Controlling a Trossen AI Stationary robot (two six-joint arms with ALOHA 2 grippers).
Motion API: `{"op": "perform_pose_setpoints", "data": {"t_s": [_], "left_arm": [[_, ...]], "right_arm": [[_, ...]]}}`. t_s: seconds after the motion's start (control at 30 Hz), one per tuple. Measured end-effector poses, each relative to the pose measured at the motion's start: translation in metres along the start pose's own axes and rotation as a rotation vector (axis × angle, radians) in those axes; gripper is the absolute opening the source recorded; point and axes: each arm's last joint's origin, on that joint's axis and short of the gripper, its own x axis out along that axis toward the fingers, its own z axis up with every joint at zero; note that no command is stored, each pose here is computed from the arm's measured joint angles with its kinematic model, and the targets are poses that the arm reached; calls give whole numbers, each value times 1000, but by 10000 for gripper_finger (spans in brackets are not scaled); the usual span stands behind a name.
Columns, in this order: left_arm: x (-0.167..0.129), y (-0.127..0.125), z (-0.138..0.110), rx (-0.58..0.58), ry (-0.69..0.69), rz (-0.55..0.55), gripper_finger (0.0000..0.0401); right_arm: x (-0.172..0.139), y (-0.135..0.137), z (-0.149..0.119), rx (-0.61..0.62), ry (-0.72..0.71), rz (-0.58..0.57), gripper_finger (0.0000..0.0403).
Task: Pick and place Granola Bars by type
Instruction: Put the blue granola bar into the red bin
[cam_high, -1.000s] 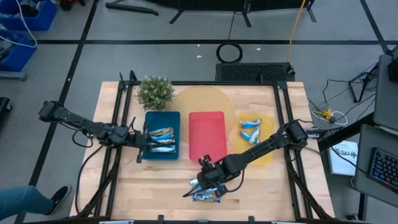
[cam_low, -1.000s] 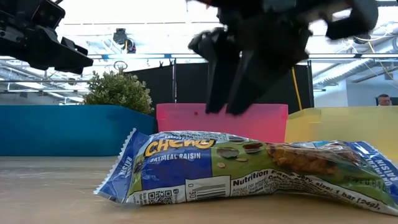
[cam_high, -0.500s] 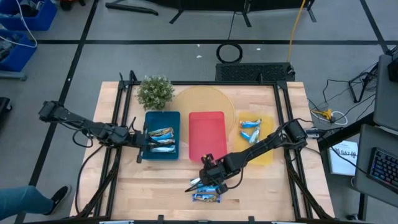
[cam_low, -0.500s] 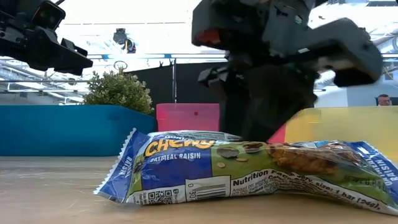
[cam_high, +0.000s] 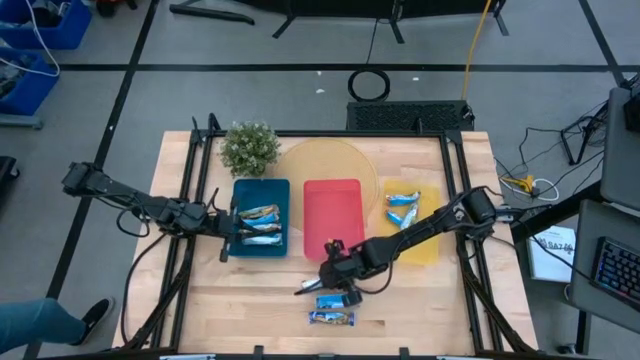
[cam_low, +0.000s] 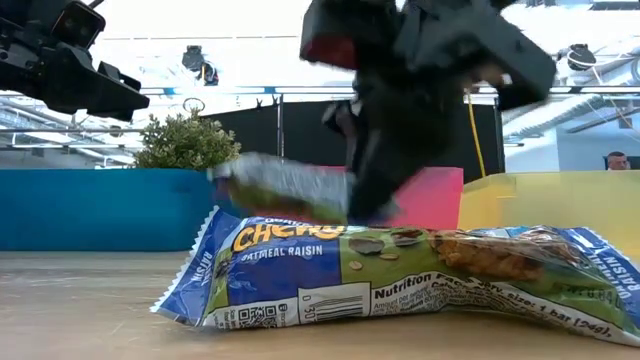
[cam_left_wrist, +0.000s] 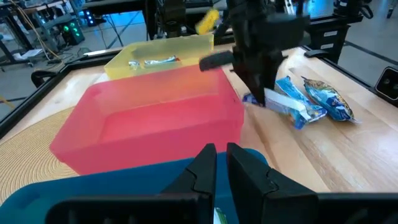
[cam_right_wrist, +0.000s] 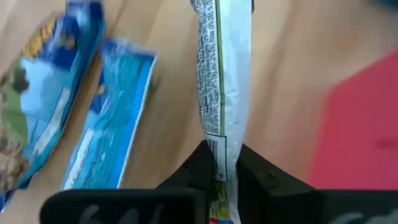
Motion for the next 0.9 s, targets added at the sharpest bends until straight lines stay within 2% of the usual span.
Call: {"op": "perform_pose_setpoints", "data": {"t_s": [0.17, 0.3, 0.37, 0.47, 0.63, 0.9], "left_arm": [[0, 0, 0, -10, 0, 0, 47], [0, 0, 0, -12, -3, 0, 47], [0, 0, 1, -15, -6, 2, 47], [0, 0, 1, -16, -10, 3, 47], [0, 0, 1, -14, -11, 3, 47], [0, 0, 1, -17, -8, 3, 47]], "right_arm": [[-30, -3, 9, 75, -83, -77, 28], [-69, -10, 11, 172, -134, -248, 28], [-85, -20, 8, 212, -127, -343, 25], [-97, -39, 1, 236, -72, -391, 25], [-89, -74, -13, 241, 76, -396, 23], [-39, -117, -40, 293, 127, -329, 22]]}}
